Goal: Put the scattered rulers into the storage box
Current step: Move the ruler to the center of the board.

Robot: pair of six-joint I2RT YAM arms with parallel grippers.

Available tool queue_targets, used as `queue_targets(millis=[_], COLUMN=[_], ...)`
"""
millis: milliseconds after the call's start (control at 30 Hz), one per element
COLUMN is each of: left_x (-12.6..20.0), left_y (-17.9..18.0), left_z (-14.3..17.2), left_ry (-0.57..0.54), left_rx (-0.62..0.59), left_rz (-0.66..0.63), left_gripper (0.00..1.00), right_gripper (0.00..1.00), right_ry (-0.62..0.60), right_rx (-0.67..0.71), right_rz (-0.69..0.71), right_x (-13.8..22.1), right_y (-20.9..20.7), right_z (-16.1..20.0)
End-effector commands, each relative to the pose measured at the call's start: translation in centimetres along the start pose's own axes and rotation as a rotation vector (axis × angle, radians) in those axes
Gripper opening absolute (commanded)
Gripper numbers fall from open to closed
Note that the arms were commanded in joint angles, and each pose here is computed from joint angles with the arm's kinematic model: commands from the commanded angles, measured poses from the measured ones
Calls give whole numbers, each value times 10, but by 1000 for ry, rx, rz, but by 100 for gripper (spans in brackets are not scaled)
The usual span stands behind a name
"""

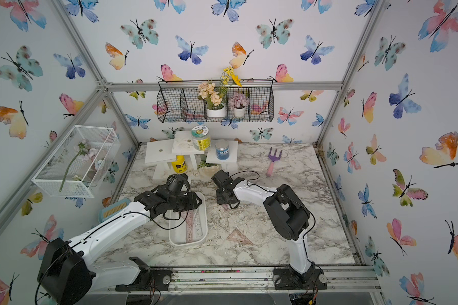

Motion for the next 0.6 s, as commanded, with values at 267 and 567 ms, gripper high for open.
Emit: queue_targets(millis=[267, 567], left_x=[16, 14], left_y=[17, 19], left_z=[-1, 2], left_ry=[-34, -22], left_rx=[9, 14], left_rz=[-23, -17], left_gripper=[37, 37], right_gripper=[52, 57], right_ry=[22, 29], right_rx=[-1, -20], right_rz=[-141, -161], right_x=[-7, -18], right_y=[27, 31], right_z=[-7, -8])
Point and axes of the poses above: each gripper's point midway between its finger pads, its own x axis back along the fingers, its own y axis along the line the jaws close on, z = x × y, the point moved 8 cm from there along x, back along the fingers, and after that the axes turned 6 degrees about -x, right-handed, at the moved point
